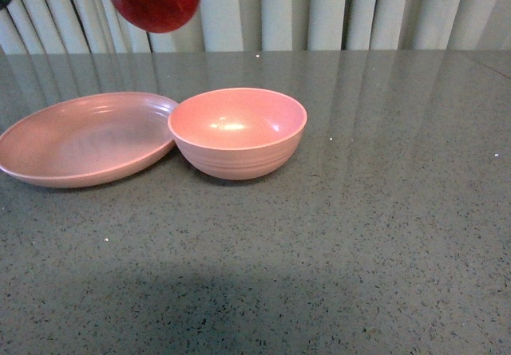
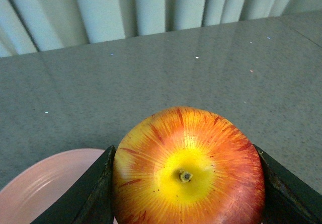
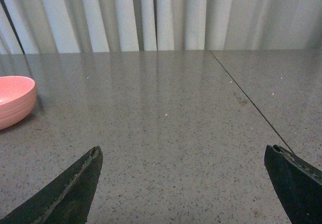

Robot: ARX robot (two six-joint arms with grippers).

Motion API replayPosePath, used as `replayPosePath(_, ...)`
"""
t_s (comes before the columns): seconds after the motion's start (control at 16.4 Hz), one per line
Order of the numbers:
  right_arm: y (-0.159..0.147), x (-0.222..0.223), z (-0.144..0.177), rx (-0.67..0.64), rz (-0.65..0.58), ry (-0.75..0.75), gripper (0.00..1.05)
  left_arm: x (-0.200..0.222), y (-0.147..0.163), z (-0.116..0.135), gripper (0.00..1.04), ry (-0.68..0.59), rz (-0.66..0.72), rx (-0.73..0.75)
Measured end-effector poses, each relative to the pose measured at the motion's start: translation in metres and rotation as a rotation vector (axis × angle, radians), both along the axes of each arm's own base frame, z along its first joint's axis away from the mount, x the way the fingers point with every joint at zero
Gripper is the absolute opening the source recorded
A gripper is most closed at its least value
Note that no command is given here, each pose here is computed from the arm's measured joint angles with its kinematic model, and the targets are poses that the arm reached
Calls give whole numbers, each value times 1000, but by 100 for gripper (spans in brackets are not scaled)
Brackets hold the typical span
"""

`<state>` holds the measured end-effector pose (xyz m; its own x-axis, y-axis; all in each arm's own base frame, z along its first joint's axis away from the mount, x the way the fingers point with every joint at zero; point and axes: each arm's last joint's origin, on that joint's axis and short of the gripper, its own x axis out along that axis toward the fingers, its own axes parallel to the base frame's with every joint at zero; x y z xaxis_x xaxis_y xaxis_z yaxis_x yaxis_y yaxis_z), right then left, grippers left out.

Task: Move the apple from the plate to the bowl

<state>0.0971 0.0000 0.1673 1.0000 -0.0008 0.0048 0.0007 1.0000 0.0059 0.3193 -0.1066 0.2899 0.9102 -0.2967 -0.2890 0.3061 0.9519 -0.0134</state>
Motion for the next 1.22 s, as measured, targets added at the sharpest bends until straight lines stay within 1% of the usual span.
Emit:
replayPosePath(0.18,0,0,0,0,0,0,98,2,-30,-11,68,23,-57,19)
replayPosePath(0.37,0,0,0,0,0,0,98,8,-50,-40,68,101,-95,51)
replayPosePath(0.49,0,0,0,0,0,0,98,15,-58,-54,68,131,-100,64)
replayPosePath(0.73,0,0,0,0,0,0,98,25,-60,-64,67,153,-89,67)
replayPosePath(0.92,0,0,0,0,0,0,98,30,-61,-75,67,204,-87,90)
replayPosePath(1.22,0,0,0,0,0,0,98,37,-58,-82,67,226,-73,91)
